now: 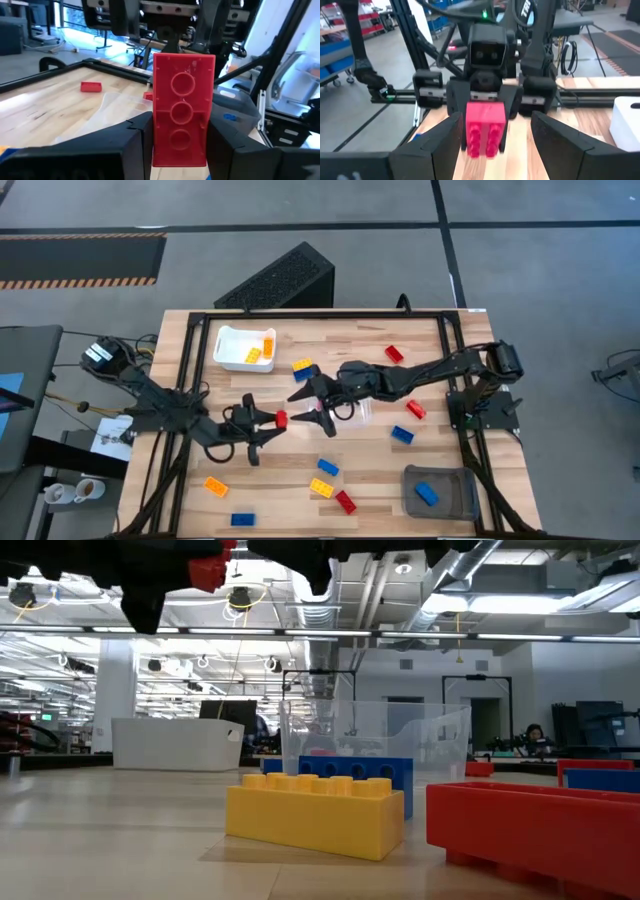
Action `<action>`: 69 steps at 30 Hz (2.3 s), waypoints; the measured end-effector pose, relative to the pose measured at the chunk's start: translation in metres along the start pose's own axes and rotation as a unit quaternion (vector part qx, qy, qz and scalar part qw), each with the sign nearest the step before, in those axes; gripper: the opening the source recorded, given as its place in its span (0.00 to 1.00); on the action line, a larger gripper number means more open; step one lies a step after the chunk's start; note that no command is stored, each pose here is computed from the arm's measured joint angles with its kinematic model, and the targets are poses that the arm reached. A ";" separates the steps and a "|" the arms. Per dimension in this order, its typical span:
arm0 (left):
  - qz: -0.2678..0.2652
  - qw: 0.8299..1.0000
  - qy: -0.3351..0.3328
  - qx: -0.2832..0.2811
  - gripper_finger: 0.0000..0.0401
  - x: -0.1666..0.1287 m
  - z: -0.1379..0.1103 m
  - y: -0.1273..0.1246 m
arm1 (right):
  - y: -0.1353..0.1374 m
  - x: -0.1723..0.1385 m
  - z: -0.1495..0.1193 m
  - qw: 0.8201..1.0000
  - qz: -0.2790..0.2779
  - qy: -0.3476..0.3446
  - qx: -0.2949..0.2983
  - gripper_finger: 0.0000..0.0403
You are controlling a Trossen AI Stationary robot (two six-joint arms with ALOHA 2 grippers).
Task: Sort & place blocks by color
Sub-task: Put the red game piece into the transparent bin
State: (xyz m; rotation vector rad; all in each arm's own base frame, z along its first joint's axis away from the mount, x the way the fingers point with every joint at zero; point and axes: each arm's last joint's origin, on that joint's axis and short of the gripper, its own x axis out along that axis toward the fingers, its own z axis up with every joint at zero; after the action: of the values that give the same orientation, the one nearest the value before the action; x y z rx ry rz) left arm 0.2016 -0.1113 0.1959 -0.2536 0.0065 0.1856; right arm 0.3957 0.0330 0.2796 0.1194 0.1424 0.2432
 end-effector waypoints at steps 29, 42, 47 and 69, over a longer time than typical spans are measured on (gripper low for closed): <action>-0.020 1.000 -0.002 0.008 0.24 0.022 0.009 0.023 | -0.001 -0.001 0.006 0.999 0.002 -0.031 0.016 0.65; -0.038 0.999 -0.033 0.019 0.24 0.021 0.016 0.021 | -0.007 -0.001 0.001 1.000 -0.014 -0.003 0.027 0.81; -0.036 0.998 -0.047 0.013 0.24 0.022 0.019 0.022 | -0.008 -0.002 0.001 0.999 -0.015 -0.004 0.034 0.88; -0.049 0.996 -0.072 -0.019 0.24 0.033 0.029 0.038 | -0.010 -0.002 0.003 0.999 -0.035 -0.013 0.022 0.72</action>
State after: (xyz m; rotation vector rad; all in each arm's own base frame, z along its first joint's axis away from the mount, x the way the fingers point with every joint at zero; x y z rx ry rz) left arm 0.2260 -0.0616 0.2137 -0.2781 -0.1520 0.1062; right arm 0.3967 0.0227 0.2814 0.1610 0.1267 0.1680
